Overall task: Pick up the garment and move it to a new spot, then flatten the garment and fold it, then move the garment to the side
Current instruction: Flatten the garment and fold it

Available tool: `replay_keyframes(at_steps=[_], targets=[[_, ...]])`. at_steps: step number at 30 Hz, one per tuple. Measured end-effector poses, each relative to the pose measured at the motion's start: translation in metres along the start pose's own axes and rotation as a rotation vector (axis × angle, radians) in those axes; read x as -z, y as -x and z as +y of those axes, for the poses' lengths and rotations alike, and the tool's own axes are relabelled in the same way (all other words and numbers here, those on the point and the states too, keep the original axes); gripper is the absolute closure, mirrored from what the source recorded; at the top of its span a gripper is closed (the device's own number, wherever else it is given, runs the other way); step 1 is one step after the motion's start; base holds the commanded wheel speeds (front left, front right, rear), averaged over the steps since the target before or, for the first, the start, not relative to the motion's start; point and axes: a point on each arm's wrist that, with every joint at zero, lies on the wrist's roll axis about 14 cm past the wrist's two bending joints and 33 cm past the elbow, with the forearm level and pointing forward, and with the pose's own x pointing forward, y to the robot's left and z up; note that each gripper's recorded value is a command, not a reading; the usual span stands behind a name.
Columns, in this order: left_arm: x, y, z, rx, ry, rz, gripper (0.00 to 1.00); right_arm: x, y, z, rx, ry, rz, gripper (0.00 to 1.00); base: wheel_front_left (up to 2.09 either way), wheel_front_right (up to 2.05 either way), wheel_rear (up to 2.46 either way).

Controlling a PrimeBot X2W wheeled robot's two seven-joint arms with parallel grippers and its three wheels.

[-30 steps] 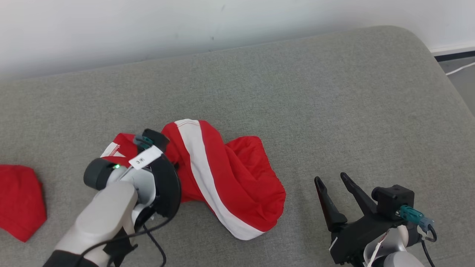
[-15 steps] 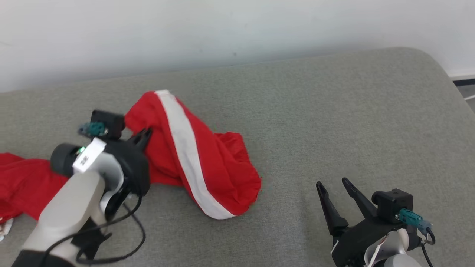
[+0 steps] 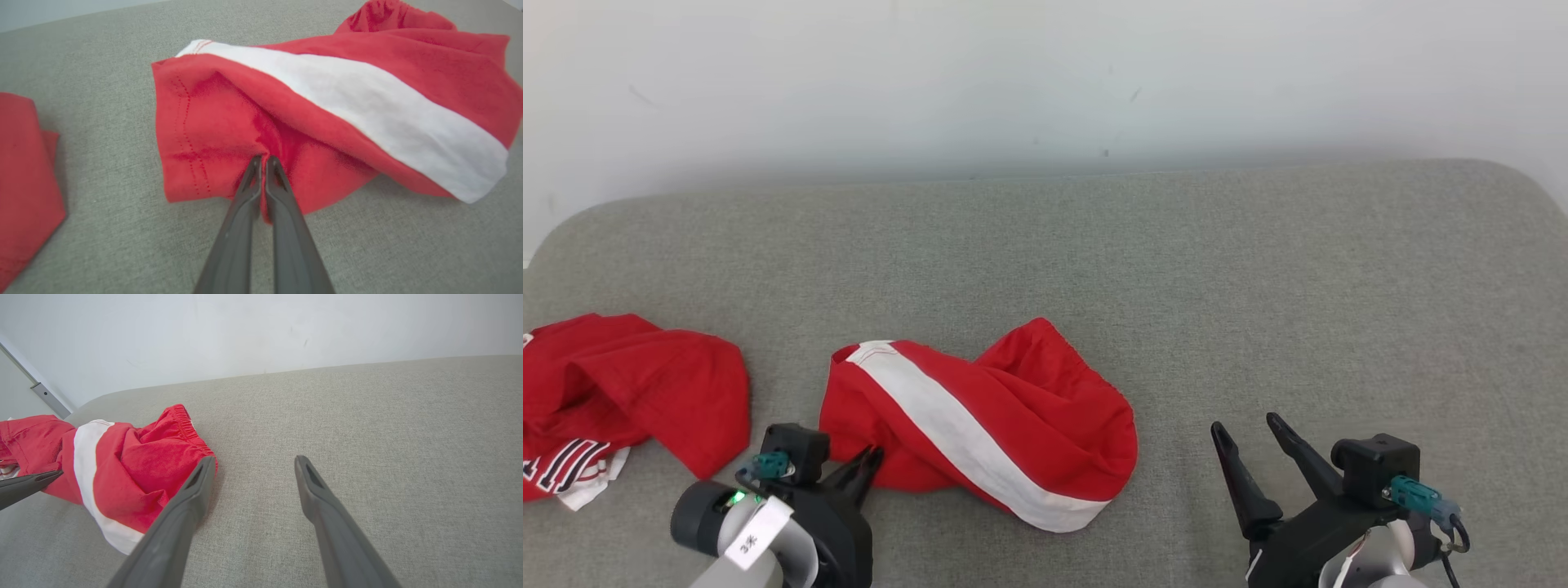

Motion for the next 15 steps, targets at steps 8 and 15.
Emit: replay_keyframes(at_steps=[8,15], targets=[[0.01,0.013,-0.001,-0.033,0.018,-0.012,1.0,0.006,-0.002,0.01,-0.037,0.007,0.027,0.0,0.0,0.0,0.0],[-0.019,0.02,0.006,-0.081,0.025,-0.134,0.0,0.009,-0.003,0.011,-0.042,0.009,0.039,0.0,0.0,0.0,0.0]])
